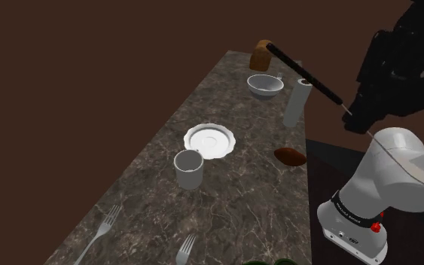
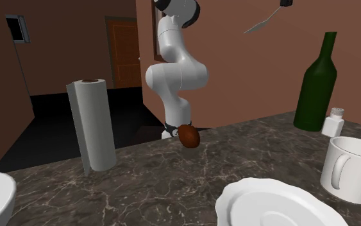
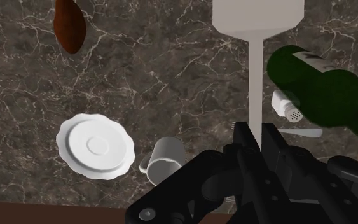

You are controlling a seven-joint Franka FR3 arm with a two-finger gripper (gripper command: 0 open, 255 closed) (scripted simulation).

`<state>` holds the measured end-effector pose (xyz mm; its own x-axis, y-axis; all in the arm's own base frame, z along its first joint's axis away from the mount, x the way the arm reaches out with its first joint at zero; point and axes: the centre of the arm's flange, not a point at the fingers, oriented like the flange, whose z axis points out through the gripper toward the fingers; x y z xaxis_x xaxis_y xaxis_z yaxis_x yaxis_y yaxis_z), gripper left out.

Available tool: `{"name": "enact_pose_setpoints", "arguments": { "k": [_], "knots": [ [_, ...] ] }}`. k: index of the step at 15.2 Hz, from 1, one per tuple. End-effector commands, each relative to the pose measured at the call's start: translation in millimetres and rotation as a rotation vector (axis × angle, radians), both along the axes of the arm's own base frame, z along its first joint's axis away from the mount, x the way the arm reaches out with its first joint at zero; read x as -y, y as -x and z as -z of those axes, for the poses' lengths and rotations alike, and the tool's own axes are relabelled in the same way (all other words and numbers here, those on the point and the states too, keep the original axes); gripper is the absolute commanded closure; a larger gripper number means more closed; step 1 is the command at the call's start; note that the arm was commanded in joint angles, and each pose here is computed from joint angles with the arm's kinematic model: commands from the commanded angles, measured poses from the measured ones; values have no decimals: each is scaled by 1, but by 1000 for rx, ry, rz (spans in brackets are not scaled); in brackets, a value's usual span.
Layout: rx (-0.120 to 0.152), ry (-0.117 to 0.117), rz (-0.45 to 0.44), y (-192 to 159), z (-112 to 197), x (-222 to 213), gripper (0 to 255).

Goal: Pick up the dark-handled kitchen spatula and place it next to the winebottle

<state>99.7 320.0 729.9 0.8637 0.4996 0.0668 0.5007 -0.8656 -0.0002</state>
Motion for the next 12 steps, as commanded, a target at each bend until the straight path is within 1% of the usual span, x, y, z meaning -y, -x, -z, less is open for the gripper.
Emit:
{"name": "enact_pose_setpoints", "arguments": {
  "k": [1,12],
  "knots": [
    [-1,0,1,2,10,-3,255],
    [-1,0,1,2,68,-3,255]
  ]
}}
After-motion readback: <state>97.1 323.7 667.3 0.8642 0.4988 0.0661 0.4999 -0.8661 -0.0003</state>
